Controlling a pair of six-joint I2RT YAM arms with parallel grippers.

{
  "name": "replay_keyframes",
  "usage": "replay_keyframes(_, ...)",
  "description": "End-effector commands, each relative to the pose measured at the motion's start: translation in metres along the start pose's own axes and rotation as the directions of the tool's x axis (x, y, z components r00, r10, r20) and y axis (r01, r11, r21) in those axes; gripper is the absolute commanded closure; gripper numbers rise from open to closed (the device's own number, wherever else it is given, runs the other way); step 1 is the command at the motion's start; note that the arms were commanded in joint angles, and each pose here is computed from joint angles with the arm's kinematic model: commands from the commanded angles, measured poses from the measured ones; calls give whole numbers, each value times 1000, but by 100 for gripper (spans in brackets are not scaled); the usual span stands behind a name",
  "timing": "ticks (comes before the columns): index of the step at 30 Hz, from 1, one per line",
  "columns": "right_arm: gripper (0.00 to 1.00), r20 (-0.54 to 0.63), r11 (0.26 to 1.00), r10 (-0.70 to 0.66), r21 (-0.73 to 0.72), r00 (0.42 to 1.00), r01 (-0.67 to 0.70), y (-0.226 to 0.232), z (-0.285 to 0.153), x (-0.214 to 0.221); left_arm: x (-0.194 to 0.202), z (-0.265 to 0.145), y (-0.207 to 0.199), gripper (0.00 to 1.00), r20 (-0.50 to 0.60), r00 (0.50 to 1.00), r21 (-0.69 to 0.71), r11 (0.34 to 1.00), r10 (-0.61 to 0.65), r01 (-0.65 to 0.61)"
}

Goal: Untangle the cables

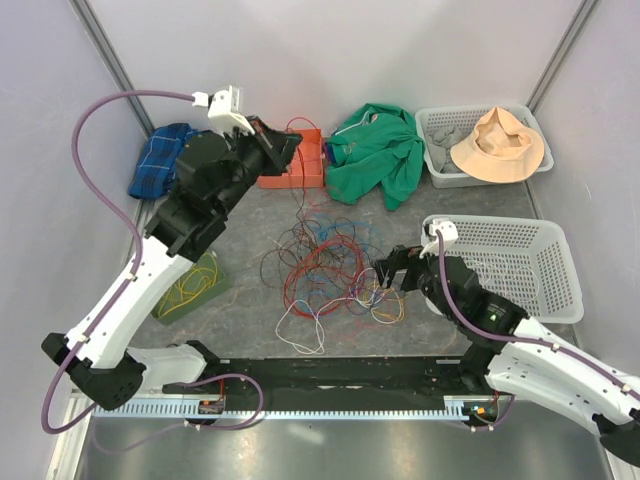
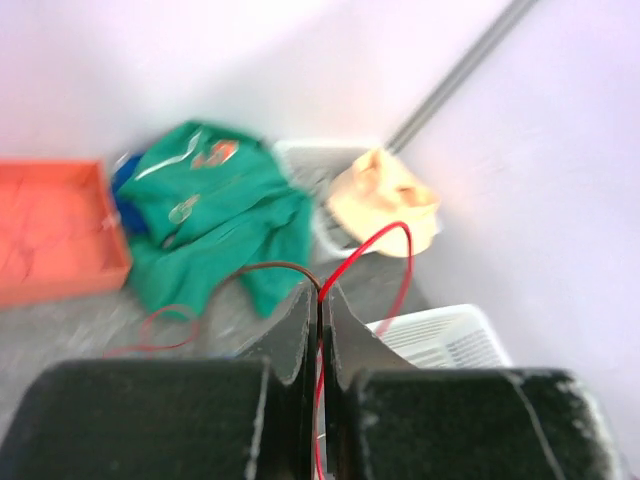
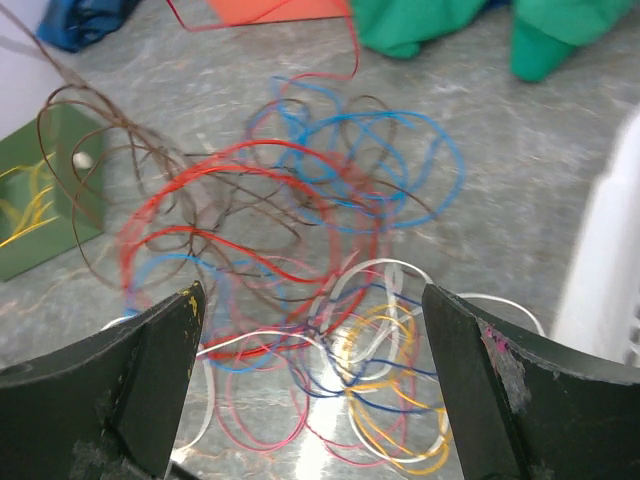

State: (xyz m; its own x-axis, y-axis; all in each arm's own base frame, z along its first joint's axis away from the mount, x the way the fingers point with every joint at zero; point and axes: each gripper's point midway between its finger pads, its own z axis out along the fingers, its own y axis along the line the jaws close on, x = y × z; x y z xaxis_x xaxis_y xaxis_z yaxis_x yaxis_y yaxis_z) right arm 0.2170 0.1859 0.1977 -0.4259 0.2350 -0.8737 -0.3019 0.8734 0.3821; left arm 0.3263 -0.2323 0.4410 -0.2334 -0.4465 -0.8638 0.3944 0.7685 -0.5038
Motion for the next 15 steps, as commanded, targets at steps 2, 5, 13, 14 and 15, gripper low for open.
replay_keyframes(2,2,143,974,36,-227,989,-3,64,-4,-68,1,-5,-39,98,-91,995,170,985,50,-34)
replay_keyframes(5,2,214,954,44,-300,976,22,86,-7,-97,7,-6,-42,98,-112,992,186,982,53,-32)
replay_keyframes(13,2,389,938,85,-342,917,58,117,-6,-161,32,-9,-36,98,-181,982,195,980,60,-24)
replay_keyframes(14,2,395,926,91,-371,914,68,124,-8,-165,37,-9,-33,98,-190,980,191,981,61,-24)
replay_keyframes(15,2,406,921,95,-382,909,74,129,-8,-170,39,-9,-32,98,-197,979,190,982,60,-22)
